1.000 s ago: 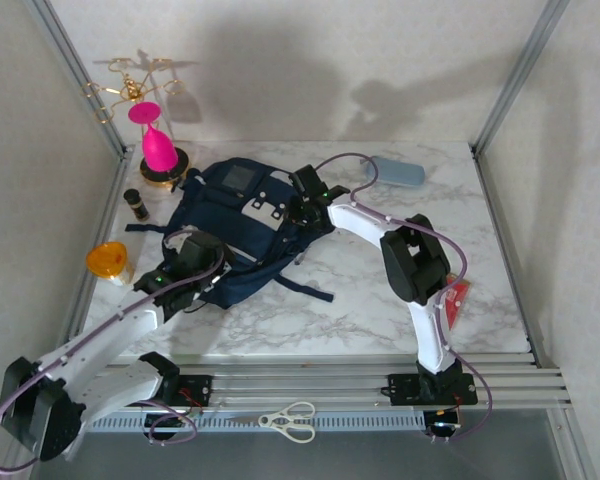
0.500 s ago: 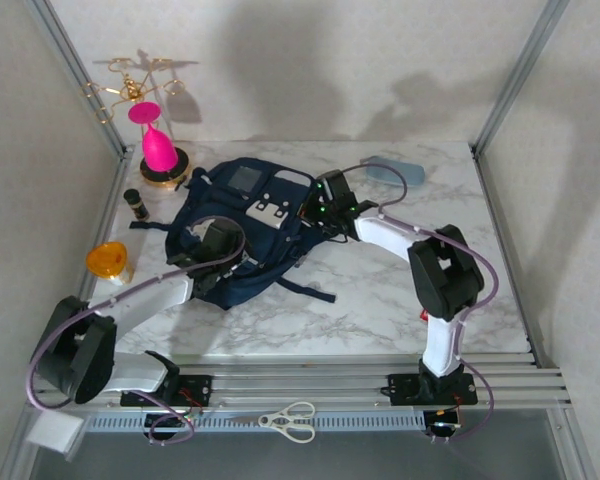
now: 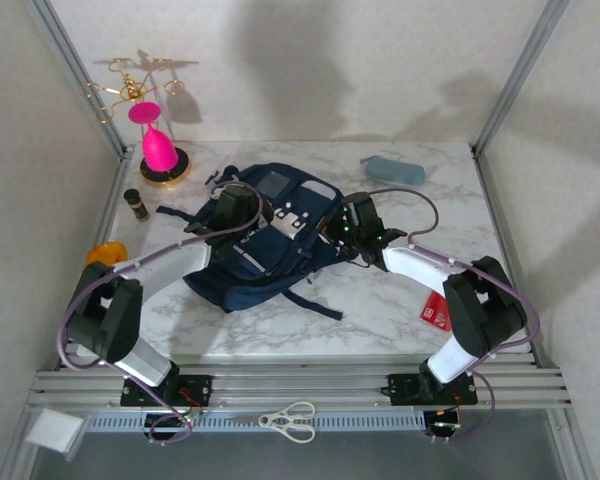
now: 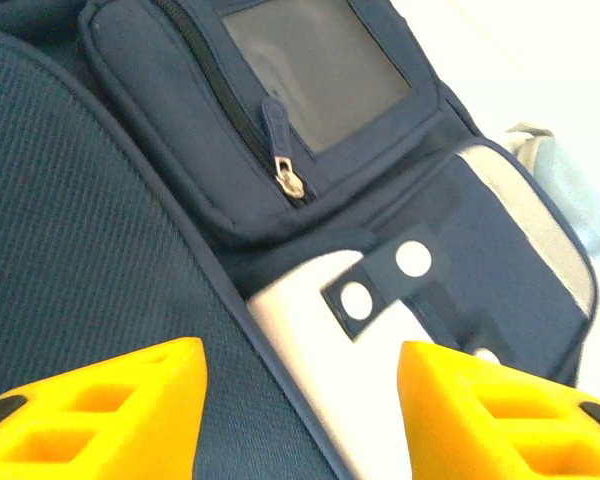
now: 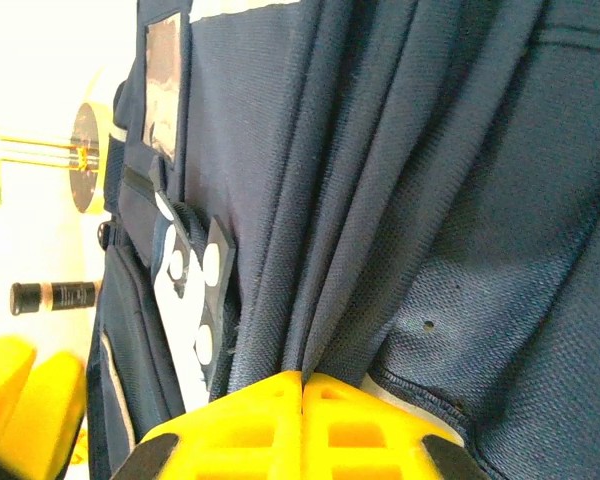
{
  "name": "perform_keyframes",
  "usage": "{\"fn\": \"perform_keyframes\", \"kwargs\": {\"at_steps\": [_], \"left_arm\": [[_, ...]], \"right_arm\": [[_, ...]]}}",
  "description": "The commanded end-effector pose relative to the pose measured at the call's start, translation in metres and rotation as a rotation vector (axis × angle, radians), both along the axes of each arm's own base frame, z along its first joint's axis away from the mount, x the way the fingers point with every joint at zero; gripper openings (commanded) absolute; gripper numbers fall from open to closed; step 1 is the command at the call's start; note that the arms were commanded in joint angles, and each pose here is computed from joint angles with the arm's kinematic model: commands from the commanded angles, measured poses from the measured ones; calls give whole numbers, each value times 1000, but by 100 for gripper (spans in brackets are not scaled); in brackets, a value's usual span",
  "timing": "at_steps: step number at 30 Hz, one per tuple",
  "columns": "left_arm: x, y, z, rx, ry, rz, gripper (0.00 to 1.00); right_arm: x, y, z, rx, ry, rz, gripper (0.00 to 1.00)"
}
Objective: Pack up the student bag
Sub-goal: Rotate the student bag at the center of the table.
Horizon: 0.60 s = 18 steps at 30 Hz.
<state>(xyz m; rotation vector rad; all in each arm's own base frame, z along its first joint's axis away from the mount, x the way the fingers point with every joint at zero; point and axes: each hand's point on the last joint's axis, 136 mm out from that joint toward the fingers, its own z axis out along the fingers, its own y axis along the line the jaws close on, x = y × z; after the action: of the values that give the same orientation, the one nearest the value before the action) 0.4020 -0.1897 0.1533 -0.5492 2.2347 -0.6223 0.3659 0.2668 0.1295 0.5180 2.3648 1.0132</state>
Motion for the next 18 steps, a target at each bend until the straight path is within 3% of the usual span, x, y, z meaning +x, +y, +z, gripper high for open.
{"fn": "perform_keyframes", "kwargs": {"at_steps": [1, 9, 12, 18], "left_arm": [[-44, -16, 17, -25, 68, -26, 55], [-137, -46, -3, -148, 162, -28, 52], [-165, -46, -23, -136, 210, -7, 36], [-186, -34, -52, -126, 214, 10, 34]], "right_arm": [[4, 6, 43, 89, -114, -48, 0], [-13, 17, 49, 142, -133, -9, 0], [-17, 13, 51, 146, -140, -13, 0], [-18, 2, 51, 157, -137, -41, 0]]}}
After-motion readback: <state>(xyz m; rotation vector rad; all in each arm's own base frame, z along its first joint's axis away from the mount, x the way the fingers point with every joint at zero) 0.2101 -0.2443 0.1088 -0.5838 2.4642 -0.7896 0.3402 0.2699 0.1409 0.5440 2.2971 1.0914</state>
